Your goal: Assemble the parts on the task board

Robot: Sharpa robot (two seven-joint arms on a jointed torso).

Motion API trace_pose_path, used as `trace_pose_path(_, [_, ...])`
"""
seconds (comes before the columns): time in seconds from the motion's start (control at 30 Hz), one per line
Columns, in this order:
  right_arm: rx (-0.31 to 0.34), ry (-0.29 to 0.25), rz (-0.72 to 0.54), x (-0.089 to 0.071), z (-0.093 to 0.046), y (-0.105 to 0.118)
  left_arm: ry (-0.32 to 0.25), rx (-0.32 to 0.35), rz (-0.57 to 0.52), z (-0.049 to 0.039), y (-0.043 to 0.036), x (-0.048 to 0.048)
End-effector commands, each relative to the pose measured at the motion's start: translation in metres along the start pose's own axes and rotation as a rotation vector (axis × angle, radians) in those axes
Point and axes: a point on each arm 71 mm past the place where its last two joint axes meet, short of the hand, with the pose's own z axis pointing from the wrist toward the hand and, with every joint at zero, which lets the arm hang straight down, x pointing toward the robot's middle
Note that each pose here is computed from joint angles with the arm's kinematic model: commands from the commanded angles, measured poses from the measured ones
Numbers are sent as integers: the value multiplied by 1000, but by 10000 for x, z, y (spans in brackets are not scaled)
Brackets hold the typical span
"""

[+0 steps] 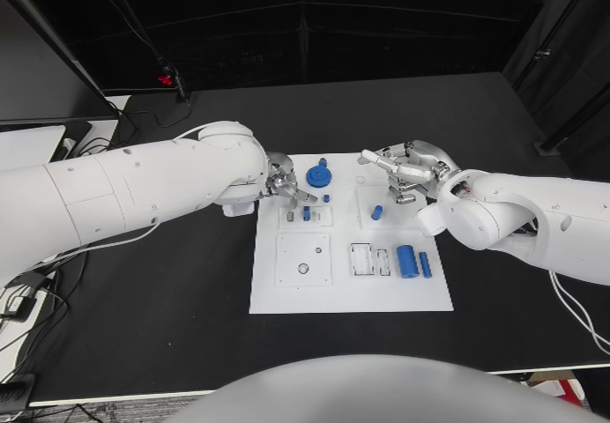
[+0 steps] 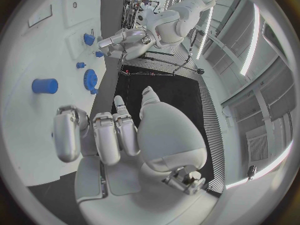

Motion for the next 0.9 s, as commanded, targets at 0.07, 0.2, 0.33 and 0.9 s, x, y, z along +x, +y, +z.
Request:
trace_pose_path(0.07, [-2,11,5,17,4,10,71,27,51,-18,-38,-41])
trace_pose_path(0.2, [-2,12,5,23,6,11,103,34,59,-6,-53,-81])
trace_pose_path(0.33, [-2,13,5,26,8,12,132,39,57,9,-64,-93])
trace_pose_path(0.9, [-3,15,5,44,15,16,200,44,28,120,-143,-115])
